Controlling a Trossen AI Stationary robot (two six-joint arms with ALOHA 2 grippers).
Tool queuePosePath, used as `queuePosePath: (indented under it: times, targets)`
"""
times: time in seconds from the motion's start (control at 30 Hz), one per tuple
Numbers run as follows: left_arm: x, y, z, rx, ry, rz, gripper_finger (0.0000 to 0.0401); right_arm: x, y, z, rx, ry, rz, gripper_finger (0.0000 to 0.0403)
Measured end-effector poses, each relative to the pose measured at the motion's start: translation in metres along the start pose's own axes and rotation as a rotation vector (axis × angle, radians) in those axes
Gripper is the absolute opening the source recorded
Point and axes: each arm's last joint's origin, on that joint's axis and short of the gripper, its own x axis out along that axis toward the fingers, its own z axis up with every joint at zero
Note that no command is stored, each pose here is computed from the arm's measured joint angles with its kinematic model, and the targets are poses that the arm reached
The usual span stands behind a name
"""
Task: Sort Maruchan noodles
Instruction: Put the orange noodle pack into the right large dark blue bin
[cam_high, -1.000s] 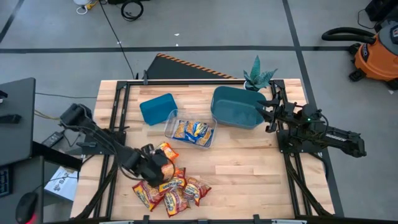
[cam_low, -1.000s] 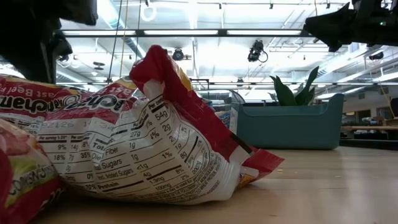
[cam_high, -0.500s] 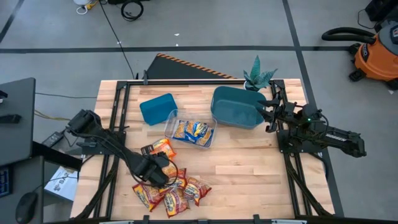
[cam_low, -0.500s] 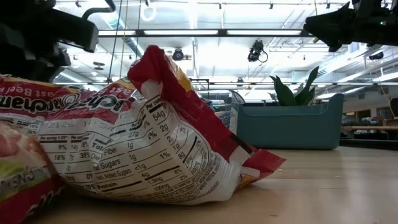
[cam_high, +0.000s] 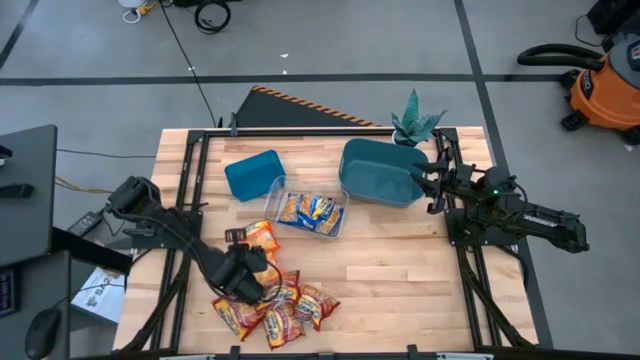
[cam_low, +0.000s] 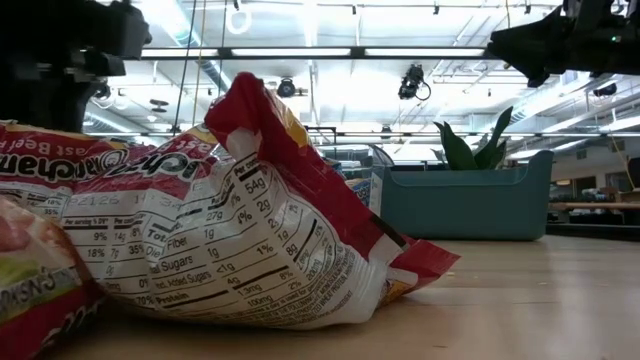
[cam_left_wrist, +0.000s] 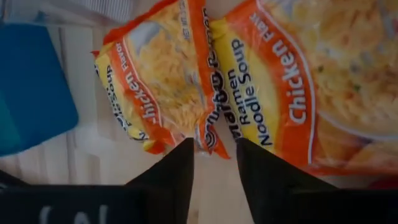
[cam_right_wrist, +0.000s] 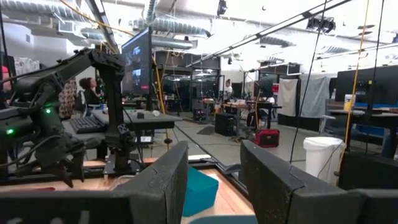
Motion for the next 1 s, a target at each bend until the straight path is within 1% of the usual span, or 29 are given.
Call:
queuePosePath:
  times: [0.1,0.23,0.3,0.4,0.5,0.7,1.0]
  targets:
    - [0.001,-0.003,-0.002,0.009,-0.027,0.030,0.0163,0.000,0.000,0.000,0.000,0.000,0.000,0.0153]
    - [0.003,-0.004,-0.003,-0.014,-0.035,0.034,0.0212,0.000,0.000,0.000,0.000,0.000,0.000,0.0153]
    - [0.009,-0.004,-0.006,-0.035,-0.030,0.029,0.0225,0.000,0.000,0.000,0.000,0.000,0.000,0.0153]
    - [0.019,-0.005,-0.013,-0.033,-0.008,0.027,0.0229,0.000,0.000,0.000,0.000,0.000,0.001,0.0153]
    - [0.028,-0.004,-0.020,-0.042,0.010,0.046,0.0225,0.000,0.000,0.000,-0.001,-0.002,0.001,0.0153]
    - [0.047,-0.002,-0.031,-0.060,0.020,0.060,0.0199,0.000,0.000,0.000,-0.001,-0.002,0.000,0.0153]
    - [0.049,-0.001,-0.030,-0.082,-0.064,0.126,0.0130,0.000,0.000,0.000,-0.001,-0.002,0.000,0.0153]
